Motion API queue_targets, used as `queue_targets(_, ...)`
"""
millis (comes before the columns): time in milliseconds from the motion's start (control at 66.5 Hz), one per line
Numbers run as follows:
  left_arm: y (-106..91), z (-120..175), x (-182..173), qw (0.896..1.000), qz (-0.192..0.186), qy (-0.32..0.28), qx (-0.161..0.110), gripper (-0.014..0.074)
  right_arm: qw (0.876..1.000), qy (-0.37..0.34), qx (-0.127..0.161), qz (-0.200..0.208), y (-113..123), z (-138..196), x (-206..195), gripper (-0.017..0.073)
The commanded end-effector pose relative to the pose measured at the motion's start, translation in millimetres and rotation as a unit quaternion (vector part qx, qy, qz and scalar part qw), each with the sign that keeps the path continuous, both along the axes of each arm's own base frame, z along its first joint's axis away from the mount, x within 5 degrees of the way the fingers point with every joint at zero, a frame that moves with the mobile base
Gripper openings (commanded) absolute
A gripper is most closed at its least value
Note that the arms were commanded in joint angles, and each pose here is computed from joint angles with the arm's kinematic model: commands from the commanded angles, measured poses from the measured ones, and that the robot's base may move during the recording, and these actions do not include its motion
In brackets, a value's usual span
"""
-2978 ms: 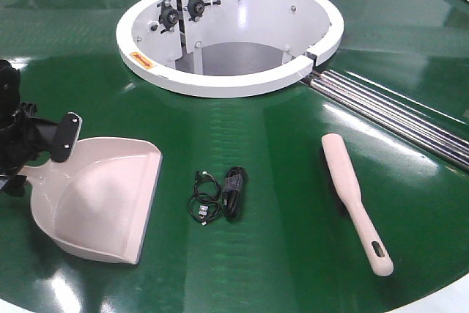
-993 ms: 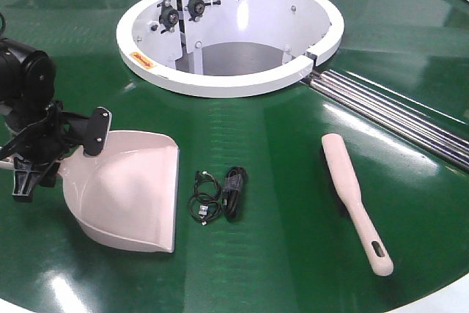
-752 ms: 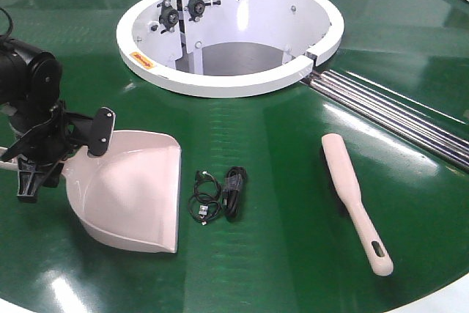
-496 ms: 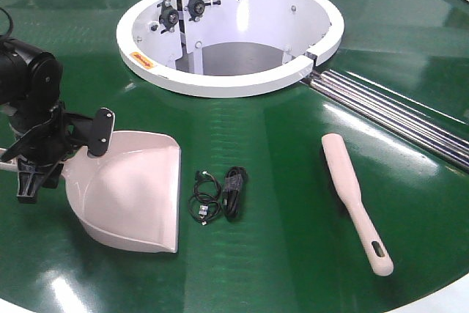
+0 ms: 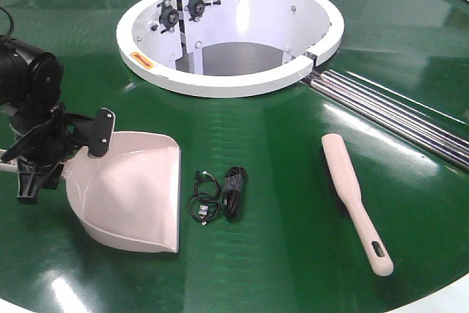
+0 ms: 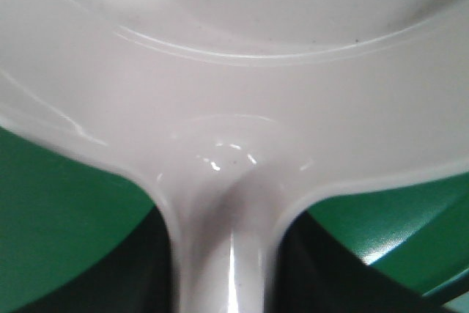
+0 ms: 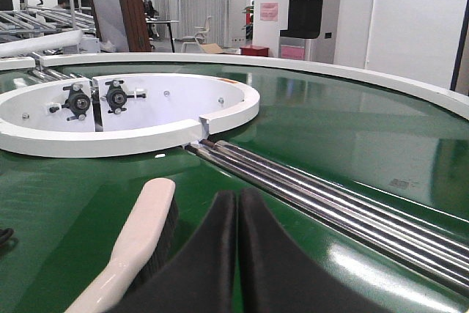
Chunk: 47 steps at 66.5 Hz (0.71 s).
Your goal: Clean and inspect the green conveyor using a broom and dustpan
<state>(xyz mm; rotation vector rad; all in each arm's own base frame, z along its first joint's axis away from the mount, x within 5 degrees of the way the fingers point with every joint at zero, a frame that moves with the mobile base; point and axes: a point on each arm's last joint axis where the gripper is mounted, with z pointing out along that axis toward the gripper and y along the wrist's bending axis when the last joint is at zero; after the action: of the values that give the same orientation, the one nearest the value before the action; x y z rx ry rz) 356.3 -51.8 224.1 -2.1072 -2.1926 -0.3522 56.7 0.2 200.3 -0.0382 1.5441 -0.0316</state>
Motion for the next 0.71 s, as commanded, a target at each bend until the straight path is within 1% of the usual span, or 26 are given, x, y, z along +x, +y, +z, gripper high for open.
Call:
queue_targets(0, -1.9, 22.9, -3.3, 1.000, -0.006, -0.027, -0.003, -0.0006, 0.999, -0.038, -0.004, -0.001, 0.1, 5.7, -1.1, -0.0008)
queue_targets(692, -1.9, 22.9, -3.3, 1.000, -0.006, -0.027, -0.003, -0.0006, 0.999, -0.041, -0.004, -0.001, 0.1, 6.6, -1.1, -0.0008)
